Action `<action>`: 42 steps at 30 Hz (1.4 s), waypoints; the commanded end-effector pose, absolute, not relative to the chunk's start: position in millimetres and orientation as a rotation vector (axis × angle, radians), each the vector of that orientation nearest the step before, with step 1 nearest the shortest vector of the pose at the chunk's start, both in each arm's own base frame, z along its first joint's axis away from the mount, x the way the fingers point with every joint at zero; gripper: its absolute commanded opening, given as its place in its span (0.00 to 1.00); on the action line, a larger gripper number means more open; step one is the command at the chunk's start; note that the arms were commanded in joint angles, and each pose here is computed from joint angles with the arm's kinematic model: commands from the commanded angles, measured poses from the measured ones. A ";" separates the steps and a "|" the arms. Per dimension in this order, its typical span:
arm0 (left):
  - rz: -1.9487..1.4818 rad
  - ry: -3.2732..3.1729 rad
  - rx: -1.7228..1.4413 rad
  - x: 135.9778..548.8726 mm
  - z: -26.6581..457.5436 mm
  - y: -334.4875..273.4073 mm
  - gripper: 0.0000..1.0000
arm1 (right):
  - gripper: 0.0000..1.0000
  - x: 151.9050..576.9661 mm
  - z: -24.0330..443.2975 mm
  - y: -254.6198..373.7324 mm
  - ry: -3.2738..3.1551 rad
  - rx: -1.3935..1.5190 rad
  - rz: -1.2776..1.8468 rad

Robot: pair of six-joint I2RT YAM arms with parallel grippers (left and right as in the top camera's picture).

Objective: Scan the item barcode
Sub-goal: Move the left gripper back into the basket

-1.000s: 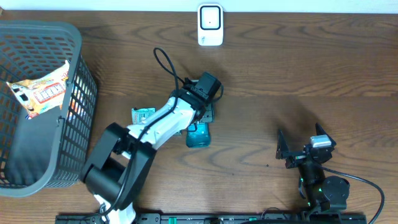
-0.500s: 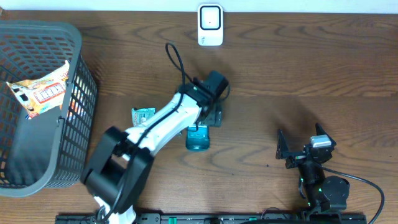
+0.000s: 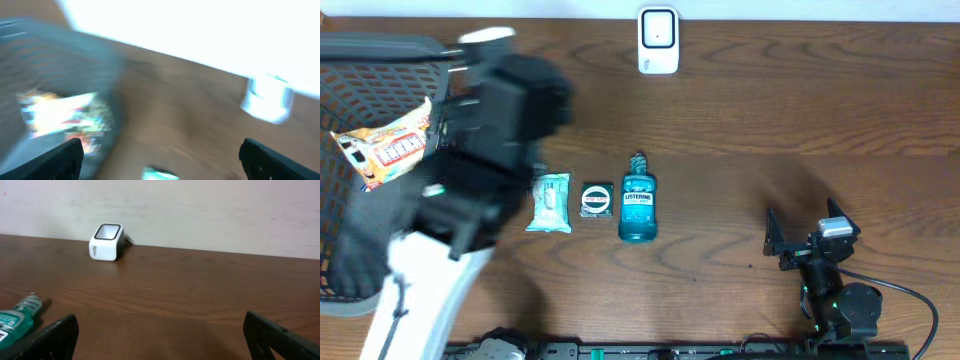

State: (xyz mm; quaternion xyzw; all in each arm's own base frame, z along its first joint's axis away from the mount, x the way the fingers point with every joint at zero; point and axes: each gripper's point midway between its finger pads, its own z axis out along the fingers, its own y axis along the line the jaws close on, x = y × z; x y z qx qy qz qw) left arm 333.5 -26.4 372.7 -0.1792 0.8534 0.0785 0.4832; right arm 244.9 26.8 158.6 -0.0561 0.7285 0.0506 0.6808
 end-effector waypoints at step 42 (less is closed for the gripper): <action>-0.040 1.702 -2.244 397.4 53.0 243.4 0.64 | 0.99 244.2 159.1 29.0 1.631 -0.137 0.117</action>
